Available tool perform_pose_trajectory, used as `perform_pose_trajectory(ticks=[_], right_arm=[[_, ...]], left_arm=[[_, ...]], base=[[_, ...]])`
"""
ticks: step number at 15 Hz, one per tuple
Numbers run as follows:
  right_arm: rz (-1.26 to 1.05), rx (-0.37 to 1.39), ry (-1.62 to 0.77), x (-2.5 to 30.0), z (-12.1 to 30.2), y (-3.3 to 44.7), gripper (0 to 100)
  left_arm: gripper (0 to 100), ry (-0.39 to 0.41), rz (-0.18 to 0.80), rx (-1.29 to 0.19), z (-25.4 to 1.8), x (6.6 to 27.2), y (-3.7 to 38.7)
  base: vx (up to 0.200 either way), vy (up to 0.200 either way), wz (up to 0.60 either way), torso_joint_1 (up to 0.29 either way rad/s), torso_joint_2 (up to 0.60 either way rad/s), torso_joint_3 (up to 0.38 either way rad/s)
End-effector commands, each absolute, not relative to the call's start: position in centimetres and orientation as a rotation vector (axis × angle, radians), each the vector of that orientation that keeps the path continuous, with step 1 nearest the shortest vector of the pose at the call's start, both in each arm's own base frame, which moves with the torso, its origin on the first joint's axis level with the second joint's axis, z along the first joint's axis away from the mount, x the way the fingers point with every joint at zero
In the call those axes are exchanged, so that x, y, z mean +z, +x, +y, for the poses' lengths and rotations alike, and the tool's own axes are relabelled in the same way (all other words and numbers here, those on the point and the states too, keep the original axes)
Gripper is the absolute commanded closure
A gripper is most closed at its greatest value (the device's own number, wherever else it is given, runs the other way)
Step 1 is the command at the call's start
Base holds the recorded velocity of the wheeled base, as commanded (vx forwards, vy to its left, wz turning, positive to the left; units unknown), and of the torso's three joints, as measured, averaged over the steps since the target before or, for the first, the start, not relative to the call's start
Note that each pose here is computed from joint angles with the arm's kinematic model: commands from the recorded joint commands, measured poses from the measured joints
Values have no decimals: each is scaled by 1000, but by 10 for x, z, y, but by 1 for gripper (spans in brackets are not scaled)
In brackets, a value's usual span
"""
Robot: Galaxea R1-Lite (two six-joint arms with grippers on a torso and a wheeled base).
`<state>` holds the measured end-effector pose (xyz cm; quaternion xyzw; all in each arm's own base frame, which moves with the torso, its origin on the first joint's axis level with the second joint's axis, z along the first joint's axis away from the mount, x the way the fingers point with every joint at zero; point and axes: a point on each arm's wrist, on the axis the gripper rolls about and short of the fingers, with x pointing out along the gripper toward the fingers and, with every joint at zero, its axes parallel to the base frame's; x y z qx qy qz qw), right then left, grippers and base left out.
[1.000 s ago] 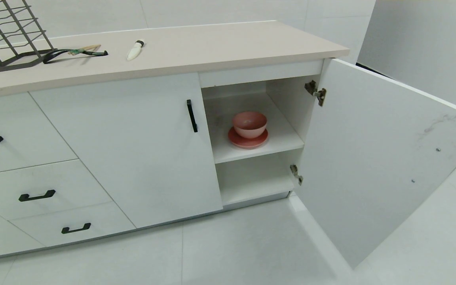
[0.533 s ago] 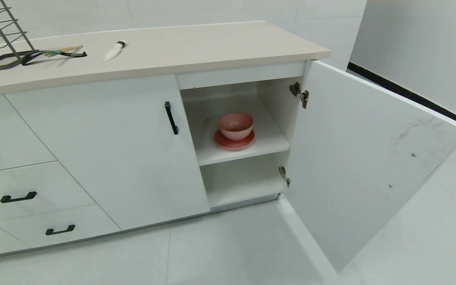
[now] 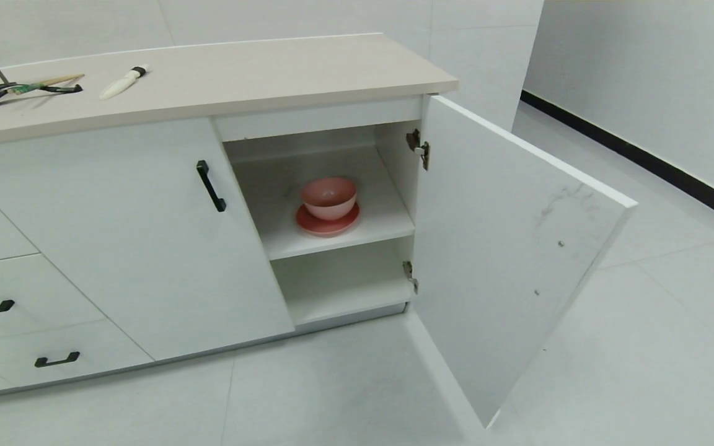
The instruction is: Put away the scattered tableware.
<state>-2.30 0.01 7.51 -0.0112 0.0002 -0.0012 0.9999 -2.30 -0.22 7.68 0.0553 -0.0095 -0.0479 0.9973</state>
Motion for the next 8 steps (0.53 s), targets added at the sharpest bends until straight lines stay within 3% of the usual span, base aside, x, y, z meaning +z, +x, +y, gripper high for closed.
perform_pose_trajectory(ticks=[1, 3, 8], right_arm=[[3, -1, -23, 75, 0, -23, 0], [3, -1, -23, 75, 0, -23, 0], [5, 0, -23, 75, 0, -23, 0]], left_arm=[[0, 109, -18, -96, -2, 77, -23], [0, 109, -18, -96, -2, 77, -23], [0, 109, -18, -96, -2, 77, -23]], base=[[0, 0, 0, 0, 0, 0], [0, 0, 0, 0, 0, 0], [0, 0, 600, 5, 3, 4]])
